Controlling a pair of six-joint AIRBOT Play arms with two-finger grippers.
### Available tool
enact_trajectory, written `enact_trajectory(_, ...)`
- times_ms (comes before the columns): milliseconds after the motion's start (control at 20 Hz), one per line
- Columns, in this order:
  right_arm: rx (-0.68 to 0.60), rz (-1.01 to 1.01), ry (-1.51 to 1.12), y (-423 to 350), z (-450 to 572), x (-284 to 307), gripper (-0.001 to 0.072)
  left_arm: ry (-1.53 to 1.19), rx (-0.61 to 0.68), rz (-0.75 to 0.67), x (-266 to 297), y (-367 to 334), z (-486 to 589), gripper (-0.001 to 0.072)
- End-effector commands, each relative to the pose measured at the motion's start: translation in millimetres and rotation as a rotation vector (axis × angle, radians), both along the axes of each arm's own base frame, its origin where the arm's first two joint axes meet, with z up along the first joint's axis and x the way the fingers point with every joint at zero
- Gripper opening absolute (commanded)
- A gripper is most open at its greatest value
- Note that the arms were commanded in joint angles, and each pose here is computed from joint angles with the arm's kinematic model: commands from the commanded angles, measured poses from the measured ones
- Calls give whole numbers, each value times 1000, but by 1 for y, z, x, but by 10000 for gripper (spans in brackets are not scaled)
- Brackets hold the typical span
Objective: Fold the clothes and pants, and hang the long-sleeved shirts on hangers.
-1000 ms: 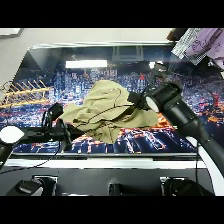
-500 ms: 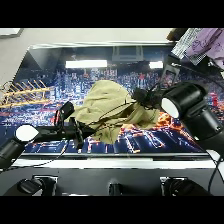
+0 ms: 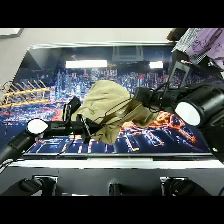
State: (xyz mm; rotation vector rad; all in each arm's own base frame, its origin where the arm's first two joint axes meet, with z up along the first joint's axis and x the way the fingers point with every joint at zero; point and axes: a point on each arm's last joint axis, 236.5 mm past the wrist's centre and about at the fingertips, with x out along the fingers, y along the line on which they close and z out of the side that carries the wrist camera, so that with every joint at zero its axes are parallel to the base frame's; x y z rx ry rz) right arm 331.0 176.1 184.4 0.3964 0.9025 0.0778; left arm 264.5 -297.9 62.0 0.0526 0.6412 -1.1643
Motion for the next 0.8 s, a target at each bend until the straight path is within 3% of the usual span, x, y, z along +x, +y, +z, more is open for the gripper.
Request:
enact_trajectory(0, 14, 31, -21, 5, 6, -1, 23, 1, -16, -19, 5, -11, 1, 16)
enact_trajectory(250, 15, 33, -55, 8, 9, 8, 23, -5, -21, -76, -1, -34, 1, 17)
enact_trajectory(500, 5, 36, 21, 6, -3, -6, 23, -27, -58, 24, 18, -41, 9, 17)
enact_trajectory(750, -35, 28, 31, -2, -7, -7, 25, -15, -78, 35, 19, -42, 12, 17)
